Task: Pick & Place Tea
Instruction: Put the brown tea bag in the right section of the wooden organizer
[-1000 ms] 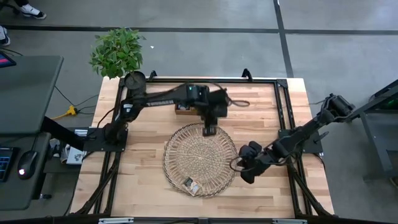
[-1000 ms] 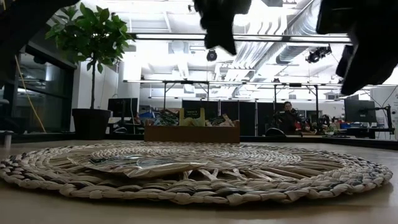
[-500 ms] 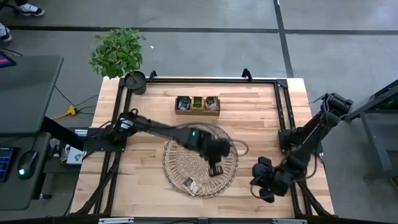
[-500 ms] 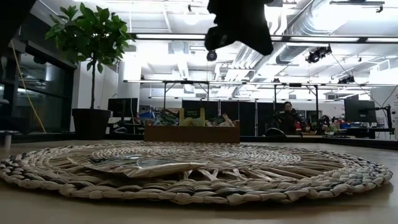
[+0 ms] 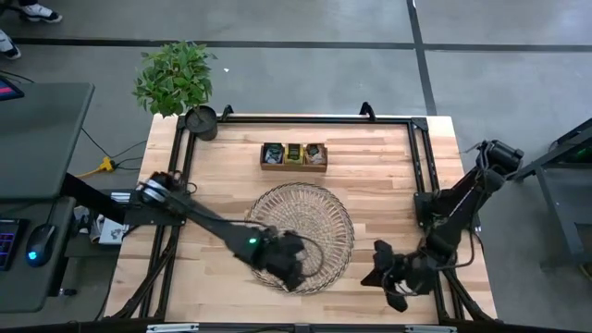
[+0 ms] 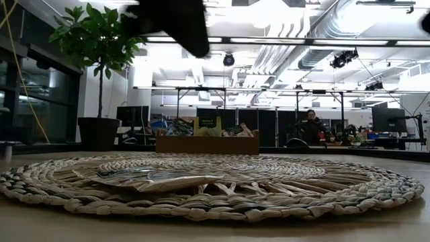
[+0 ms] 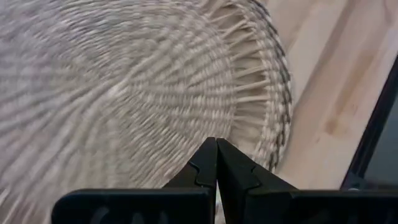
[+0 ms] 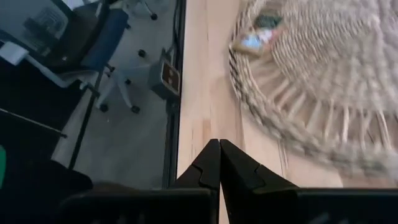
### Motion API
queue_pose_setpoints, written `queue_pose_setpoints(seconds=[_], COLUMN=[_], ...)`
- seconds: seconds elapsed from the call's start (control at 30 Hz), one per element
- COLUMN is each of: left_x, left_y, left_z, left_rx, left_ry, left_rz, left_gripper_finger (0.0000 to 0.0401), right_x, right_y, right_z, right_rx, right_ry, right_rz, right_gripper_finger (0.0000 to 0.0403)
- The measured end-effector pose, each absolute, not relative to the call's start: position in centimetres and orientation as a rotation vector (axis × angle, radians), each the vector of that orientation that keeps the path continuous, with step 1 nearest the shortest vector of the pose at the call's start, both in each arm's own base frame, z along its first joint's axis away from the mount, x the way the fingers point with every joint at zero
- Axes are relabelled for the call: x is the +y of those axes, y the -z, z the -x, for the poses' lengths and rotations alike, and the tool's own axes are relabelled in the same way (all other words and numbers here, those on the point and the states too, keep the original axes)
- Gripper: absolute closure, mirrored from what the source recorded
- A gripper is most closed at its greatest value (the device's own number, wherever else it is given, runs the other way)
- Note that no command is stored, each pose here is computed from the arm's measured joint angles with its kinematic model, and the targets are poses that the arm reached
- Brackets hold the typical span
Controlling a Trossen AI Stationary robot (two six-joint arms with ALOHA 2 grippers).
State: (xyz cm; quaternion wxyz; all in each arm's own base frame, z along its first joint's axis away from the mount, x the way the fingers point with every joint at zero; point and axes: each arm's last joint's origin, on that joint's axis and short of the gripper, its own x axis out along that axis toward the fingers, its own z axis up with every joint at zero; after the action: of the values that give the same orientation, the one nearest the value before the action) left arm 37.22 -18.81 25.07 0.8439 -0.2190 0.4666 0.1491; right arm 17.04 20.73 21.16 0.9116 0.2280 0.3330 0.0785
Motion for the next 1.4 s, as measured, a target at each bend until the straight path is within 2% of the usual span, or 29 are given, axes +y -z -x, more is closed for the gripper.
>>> queue_pose_setpoints(seconds=[0.37, 0.57, 0.77, 0.9, 1.4], left_x=[-20.3, -21.5, -23.0, -23.0, -23.0], left_y=[-21.6, -19.6, -18.6, -18.4, -18.6], left_z=[-28.7, -26.4, -25.4, -25.3, -25.6], left_rx=[0.966, 0.977, 0.922, 0.884, 0.817], left_ry=[-0.428, -0.462, -0.397, -0.428, -0.429], left_rz=[0.649, 0.706, 0.770, 0.787, 0.778], left_gripper_finger=[0.0401, 0.0401, 0.0401, 0.0401, 0.0401], right_x=[21.4, 22.3, 22.3, 21.8, 19.7], right_y=[-20.8, -19.6, -17.3, -16.0, -14.2], right_z=[-25.1, -30.6, -35.1, -36.8, -38.6], right_rx=[0.655, 0.681, 0.751, 0.781, 0.781], right_ry=[-0.192, -0.198, -0.252, -0.258, -0.217], right_rz=[-0.330, -0.275, -0.272, -0.289, -0.288], right_gripper_finger=[0.0403, 0.0403, 0.0403, 0.0403, 0.0403])
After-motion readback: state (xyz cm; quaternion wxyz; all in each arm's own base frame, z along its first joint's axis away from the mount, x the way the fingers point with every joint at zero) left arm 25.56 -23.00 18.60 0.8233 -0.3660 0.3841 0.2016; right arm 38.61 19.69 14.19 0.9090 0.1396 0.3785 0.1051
